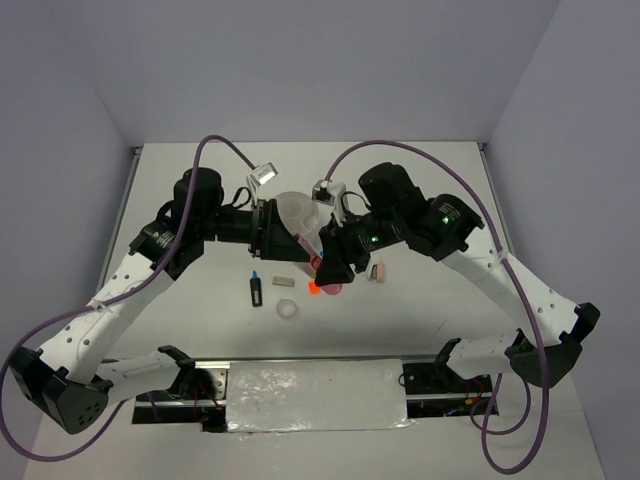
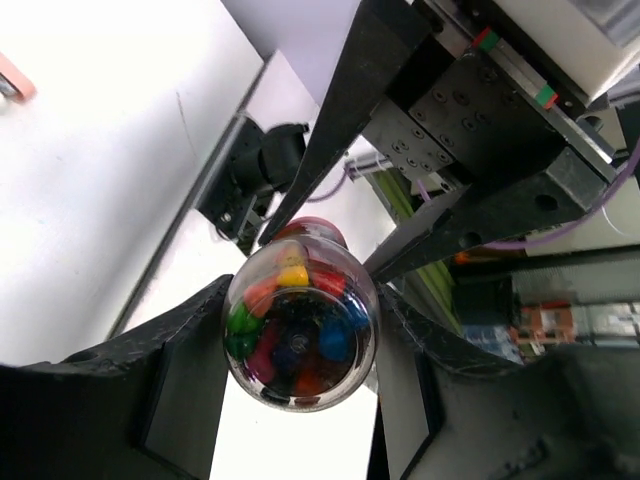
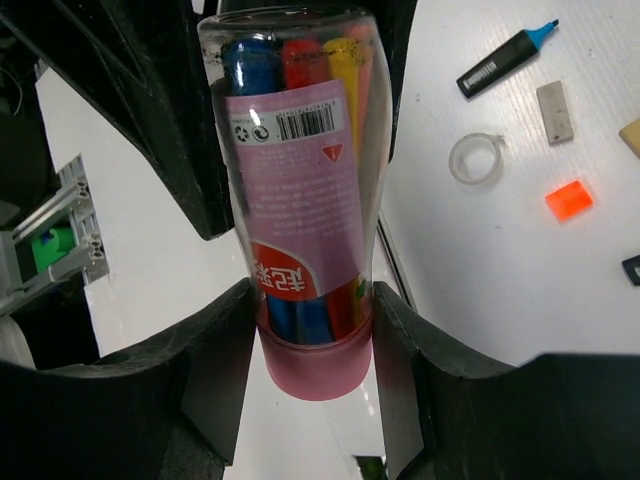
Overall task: Sort the stationery into containers
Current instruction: Place the stationery in the storage box.
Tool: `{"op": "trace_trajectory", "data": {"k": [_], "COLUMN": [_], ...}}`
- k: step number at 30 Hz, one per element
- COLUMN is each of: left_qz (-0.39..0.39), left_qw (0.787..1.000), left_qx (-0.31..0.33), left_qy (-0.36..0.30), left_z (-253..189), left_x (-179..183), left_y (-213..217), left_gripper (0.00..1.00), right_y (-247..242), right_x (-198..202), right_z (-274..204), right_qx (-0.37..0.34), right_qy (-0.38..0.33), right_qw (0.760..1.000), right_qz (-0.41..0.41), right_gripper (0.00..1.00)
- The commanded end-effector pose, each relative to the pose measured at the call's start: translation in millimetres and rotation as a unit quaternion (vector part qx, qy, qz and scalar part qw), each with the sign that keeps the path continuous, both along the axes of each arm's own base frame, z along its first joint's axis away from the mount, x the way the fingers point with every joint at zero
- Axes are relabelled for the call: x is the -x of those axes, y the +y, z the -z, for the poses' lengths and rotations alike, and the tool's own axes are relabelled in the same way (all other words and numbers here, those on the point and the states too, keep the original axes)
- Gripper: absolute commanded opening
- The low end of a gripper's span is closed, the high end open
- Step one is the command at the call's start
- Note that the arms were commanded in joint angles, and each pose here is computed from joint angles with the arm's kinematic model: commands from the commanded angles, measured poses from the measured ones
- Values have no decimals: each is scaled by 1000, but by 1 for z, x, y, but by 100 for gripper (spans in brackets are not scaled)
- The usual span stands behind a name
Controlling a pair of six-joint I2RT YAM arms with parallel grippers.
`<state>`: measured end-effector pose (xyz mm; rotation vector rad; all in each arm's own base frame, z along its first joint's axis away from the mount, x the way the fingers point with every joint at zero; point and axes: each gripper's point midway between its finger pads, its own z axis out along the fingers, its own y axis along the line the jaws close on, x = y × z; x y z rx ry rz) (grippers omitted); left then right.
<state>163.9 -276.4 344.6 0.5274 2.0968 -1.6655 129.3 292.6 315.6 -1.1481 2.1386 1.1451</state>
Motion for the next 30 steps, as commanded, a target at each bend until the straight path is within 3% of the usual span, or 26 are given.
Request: {"op": "trace_trajectory", "data": {"k": [1, 2, 3, 4, 5, 7, 8, 10, 12, 16, 21, 26, 27, 29, 30], "left_qz": [-58, -71, -88, -98, -109, -138, -141, -175, -181, -171, -164, -159, -162, -167, -172], "left_qw": [998, 997, 995, 993, 988, 981, 970, 959, 948, 936, 926, 925, 925, 925, 924], "left_qx": [6, 16, 32, 43, 84, 117, 173, 202, 240, 284, 321, 326, 324, 322, 323], "left_qy": [-29, -40, -44, -44, -64, -69, -98, -99, -107, -121, -113, -114, -114, -112, -112], "left_z": [-19, -25, -36, -38, -61, -68, -98, -100, -114, -130, -136, -137, -137, -135, -135], "left_x": [-19, -23, -22, -23, -19, -23, -15, -21, -15, -8, -5, -4, -5, -6, -8], "left_y": [-1, -1, 2, 3, 6, 9, 15, 22, 28, 32, 35, 34, 34, 34, 35], "left_gripper": [0, 0, 0, 0, 0, 0, 0, 0, 0, 0, 0, 0, 0, 0, 0], "right_y": [14, 12, 12, 11, 6, 2, 5, -1, -3, -18, -23, -16, -12, -8, -2], "right_x": [-7, -17, -22, -28, -41, -43, -46, -30, -35, -46, -38, -39, -43, -42, -44], "right_z": [-43, -38, -43, -62, -55, -92, -100, -122, -127, -128, -154, -176, -174, -184, -181], "right_qx": [-86, -84, -97, -134, -138, -229, -280, -340, -356, -394, -491, -508, -504, -508, -505], "right_qy": [-63, -51, -53, -74, -44, -30, -35, -8, -10, 10, 19, 0, 2, 1, 9], "right_qw": [994, 995, 993, 986, 982, 960, 948, 931, 921, 891, 845, 837, 838, 839, 841], "right_qz": [-13, 28, 47, 67, 124, 156, 148, 135, 156, 224, 212, 205, 207, 196, 193], "right_gripper": [37, 75, 91, 100, 100, 100, 100, 100, 100, 100, 100, 99, 97, 82, 63]}}
